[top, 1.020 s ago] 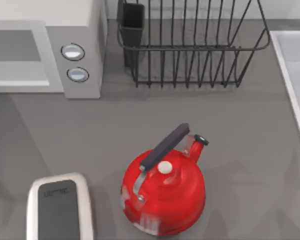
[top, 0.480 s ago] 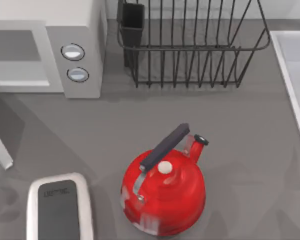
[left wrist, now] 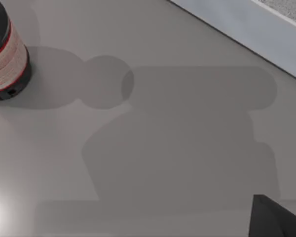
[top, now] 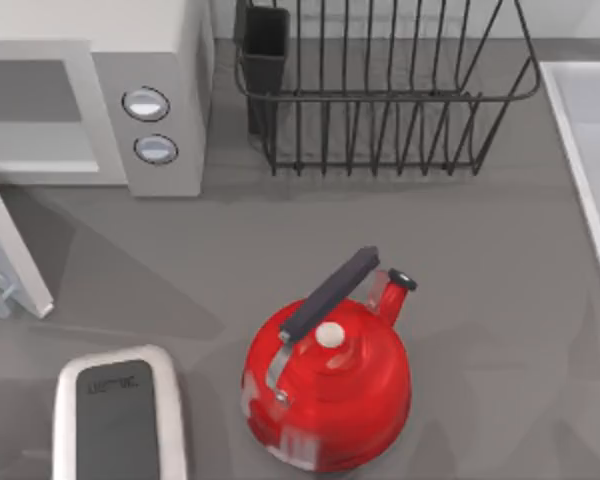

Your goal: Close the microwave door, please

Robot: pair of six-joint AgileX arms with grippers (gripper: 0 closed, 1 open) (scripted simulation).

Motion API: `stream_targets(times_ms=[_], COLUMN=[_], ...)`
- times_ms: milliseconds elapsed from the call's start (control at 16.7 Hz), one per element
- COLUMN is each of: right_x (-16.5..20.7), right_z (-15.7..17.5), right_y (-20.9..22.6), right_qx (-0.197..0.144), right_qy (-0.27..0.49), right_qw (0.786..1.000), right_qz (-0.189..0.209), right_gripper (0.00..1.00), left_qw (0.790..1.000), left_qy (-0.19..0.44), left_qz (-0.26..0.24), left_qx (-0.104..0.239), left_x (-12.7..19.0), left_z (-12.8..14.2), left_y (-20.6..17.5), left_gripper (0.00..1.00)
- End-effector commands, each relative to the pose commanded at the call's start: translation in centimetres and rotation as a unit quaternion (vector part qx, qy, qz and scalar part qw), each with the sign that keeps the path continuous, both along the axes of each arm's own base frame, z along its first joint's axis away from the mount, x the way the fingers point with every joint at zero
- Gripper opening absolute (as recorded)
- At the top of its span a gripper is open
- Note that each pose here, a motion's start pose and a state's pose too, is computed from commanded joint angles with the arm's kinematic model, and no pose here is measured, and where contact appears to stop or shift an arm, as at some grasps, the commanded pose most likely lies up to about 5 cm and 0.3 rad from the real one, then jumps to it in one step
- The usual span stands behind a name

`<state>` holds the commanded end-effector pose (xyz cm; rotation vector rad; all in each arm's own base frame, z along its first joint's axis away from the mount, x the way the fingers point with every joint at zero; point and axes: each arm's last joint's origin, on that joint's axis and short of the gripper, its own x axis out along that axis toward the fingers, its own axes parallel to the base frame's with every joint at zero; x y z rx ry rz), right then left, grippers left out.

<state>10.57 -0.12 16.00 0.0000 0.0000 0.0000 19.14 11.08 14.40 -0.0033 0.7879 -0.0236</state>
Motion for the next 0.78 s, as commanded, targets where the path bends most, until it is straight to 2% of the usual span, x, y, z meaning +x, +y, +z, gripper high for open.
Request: stream_targets(times_ms=[240,600,780], right_x=[0.0,0.0,0.0], right_z=[0.0,0.0,0.0], right_y=[0.0,0.0,0.0], right_qx=[0.0,0.0,0.0], right_qy=[0.0,0.0,0.0], right_qw=[1.0,1.0,1.0], right_qz=[0.0,0.0,0.0], right_gripper=[1.0,1.0,1.0], left_qw=[1.0,1.0,1.0], left_qy=[0.007,0.01,0.002], left_qz=[0.004,-0.012,-0.002], left_qx=[-0.001,0.001,0.0], left_x=[0.3,0.5,-0.1], left_z=[0.0,0.0,0.0], left_y=[-1.4,-8.1,-9.8], left_gripper=[0.0,0.0,0.0])
